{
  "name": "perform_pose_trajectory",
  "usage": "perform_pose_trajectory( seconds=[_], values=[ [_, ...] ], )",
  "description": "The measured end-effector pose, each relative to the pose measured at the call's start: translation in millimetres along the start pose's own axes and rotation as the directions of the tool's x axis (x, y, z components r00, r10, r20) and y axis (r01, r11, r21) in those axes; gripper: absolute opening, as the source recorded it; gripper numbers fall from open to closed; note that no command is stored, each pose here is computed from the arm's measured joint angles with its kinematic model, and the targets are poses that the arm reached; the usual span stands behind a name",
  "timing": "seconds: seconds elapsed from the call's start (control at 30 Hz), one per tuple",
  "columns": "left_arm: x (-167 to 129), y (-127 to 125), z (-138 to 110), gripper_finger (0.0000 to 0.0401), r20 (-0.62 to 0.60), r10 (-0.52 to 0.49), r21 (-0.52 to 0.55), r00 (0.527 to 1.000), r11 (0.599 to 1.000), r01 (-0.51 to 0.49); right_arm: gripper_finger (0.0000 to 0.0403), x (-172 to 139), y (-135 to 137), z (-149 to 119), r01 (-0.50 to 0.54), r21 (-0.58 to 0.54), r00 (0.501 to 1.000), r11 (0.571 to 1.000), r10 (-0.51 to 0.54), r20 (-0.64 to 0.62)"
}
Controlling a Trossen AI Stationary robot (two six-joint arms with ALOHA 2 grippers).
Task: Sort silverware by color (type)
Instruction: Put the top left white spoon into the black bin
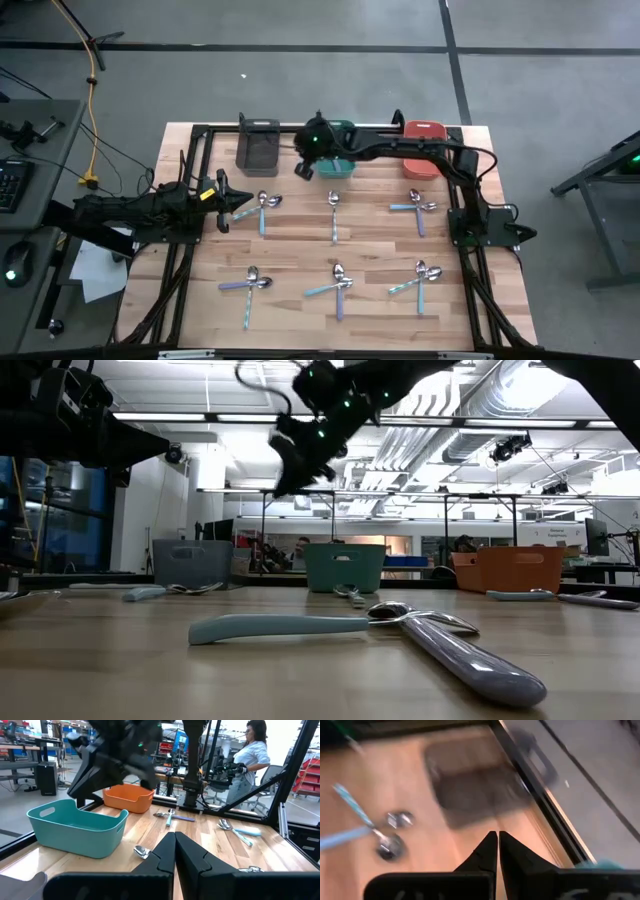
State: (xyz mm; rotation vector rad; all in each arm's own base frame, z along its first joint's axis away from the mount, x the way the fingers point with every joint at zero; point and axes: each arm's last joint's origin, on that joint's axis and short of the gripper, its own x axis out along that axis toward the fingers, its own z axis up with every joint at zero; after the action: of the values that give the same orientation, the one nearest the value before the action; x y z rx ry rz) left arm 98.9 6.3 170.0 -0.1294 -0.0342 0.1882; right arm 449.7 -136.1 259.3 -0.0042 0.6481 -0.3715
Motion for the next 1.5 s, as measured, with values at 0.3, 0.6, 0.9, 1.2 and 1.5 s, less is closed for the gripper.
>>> perform_pose_trajectory(
  seconds=[0.3, 0.6, 0.9, 1.2, 1.5],
  values=[
    [0.0, 0.0, -0.1, 0.0001, -0.001, 0.0, 0.0, 1.0, 1.0, 0.0, 0.0, 13.5, 36.6, 1.9, -0.079, -0.042, 0.991, 0.996, 0.083, 0.103],
    [0.0, 0.0, -0.1, 0.0001, -0.002, 0.0, 0.0, 1.0, 1.0, 0.0, 0.0, 47.0, 64.8, -17.3, -0.095, -0.066, 0.987, 0.993, 0.103, 0.126],
    [0.0, -0.1, 0.1, 0.0001, 0.0, -0.003, -0.054, 1.0, 0.999, 0.003, 0.0, 59.4, 98.9, -29.3, -0.146, -0.087, 0.959, 0.986, 0.162, 0.232],
    [0.0, -0.1, 0.0, 0.0001, 0.0, -0.003, -0.028, 1.0, 1.0, 0.003, 0.0, 65.8, 97.6, -100.5, -0.2, -0.03, 0.917, 0.979, 0.198, 0.345],
    [-0.2, 0.5, 9.2, 0.0001, 0.097, 0.037, 0.067, 0.995, 0.997, -0.044, 0.0, 20.5, 69.7, -119.8, -0.158, -0.043, 0.937, 0.987, 0.164, 0.309]
  ],
)
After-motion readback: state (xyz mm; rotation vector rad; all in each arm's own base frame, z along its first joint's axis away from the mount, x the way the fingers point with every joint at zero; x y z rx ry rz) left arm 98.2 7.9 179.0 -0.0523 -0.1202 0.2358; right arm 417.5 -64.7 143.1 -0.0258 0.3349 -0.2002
